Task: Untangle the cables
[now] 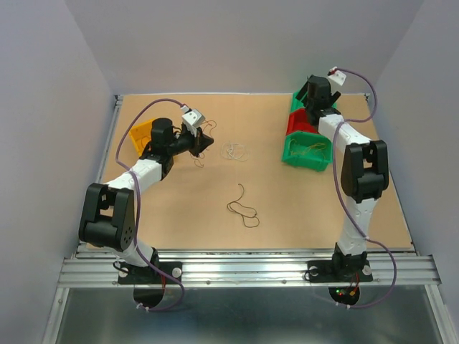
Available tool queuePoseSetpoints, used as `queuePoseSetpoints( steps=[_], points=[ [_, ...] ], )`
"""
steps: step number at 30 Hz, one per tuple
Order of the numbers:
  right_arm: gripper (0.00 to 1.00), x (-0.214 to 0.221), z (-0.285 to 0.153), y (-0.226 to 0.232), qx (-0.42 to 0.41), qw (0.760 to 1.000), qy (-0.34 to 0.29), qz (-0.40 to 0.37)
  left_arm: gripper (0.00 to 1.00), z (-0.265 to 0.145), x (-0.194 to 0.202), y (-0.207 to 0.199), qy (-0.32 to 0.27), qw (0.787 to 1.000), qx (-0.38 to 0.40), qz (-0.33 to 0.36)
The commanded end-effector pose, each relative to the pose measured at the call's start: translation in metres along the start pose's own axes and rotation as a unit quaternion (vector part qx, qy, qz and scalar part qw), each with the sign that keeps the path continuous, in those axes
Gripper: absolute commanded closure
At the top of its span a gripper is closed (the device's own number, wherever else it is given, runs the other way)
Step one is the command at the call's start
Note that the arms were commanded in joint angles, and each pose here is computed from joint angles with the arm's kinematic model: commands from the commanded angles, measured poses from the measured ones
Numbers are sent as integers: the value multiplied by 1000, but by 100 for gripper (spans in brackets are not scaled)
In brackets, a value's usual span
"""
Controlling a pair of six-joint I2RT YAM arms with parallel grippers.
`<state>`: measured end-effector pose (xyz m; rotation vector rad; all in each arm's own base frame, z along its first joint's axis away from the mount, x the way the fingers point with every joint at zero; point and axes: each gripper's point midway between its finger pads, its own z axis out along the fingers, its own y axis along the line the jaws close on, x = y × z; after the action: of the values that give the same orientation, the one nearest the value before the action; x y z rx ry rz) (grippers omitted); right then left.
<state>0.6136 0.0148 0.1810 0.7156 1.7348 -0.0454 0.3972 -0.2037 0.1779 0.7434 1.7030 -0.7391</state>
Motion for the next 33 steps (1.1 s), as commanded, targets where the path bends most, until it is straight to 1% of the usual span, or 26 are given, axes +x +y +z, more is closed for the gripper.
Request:
queuePoseSetpoints(
  steps=[1, 2, 3, 4, 5, 8, 9, 10, 11, 12, 13, 14, 16, 17, 19, 20, 22, 23, 24, 26, 29, 30, 32, 33],
  points=[
    [19, -2, -40, 27, -65, 997, 14, -49, 100, -5, -18, -6, -23, 999, 3, 28],
    [15, 7, -50, 39, -88, 994, 26, -60, 100, -5, -18, -6, -23, 999, 3, 27],
    [12, 10, -55, 39, -88, 993, 30, -70, 100, -5, -19, -6, -24, 999, 3, 27],
    [3, 12, -64, 41, -88, 992, 37, -86, 100, -5, -20, -6, -24, 999, 3, 29],
    [0, 14, -67, 40, -87, 991, 43, -91, 100, -5, -19, -6, -23, 999, 3, 29],
    [1, 18, -73, 27, -68, 990, 61, -110, 100, -5, -18, -4, -21, 999, -1, 28],
    [3, 23, -82, 36, -106, 984, 80, -119, 100, -5, -18, -5, -21, 999, 0, 29],
    [5, 37, -88, 37, -135, 976, 102, -139, 100, -5, -18, -4, -21, 999, -1, 29],
    [7, 53, -102, 54, -198, 960, 136, -145, 100, -5, -16, -3, -19, 999, -2, 28],
    [7, 61, -112, 62, -228, 950, 150, -154, 100, -4, -17, -3, -20, 999, -4, 29],
    [7, 79, -127, 71, -260, 934, 166, -181, 100, -5, -17, 0, -19, 999, -9, 29],
    [7, 90, -136, 76, -280, 924, 177, -193, 100, -5, -18, 0, -19, 999, -10, 30],
    [3, 111, -159, 90, -335, 894, 200, -219, 100, -5, -19, 1, -19, 999, -13, 31],
    [0, 128, -178, 100, -373, 873, 220, -227, 100, -6, -19, 1, -19, 999, -16, 29],
    [0, 142, -196, 110, -410, 848, 229, -245, 100, -6, -19, 1, -19, 999, -17, 28],
    [0, 154, -212, 119, -440, 827, 233, -263, 100, -6, -19, 2, -19, 999, -18, 25],
    [0, 170, -224, 124, -462, 806, 240, -283, 100, -6, -20, 3, -20, 999, -20, 23],
    [0, 184, -236, 129, -481, 787, 247, -296, 100, -7, -20, 5, -20, 999, -23, 23],
    [0, 189, -240, 131, -492, 777, 243, -309, 100, -8, -21, 6, -21, 999, -24, 24],
    [0, 205, -247, 135, -502, 763, 251, -319, 100, -8, -21, 6, -21, 999, -23, 22],
    [0, 214, -246, 145, -498, 765, 253, -322, 100, -8, -20, 7, -20, 999, -23, 22],
    [0, 226, -241, 140, -487, 766, 262, -329, 100, -7, -19, 7, -19, 999, -22, 22],
    [0, 231, -240, 147, -479, 768, 258, -337, 100, -8, -20, 6, -20, 999, -21, 23],
    [0, 243, -232, 140, -457, 772, 267, -351, 100, -8, -19, 6, -20, 999, -21, 23]
  ],
)
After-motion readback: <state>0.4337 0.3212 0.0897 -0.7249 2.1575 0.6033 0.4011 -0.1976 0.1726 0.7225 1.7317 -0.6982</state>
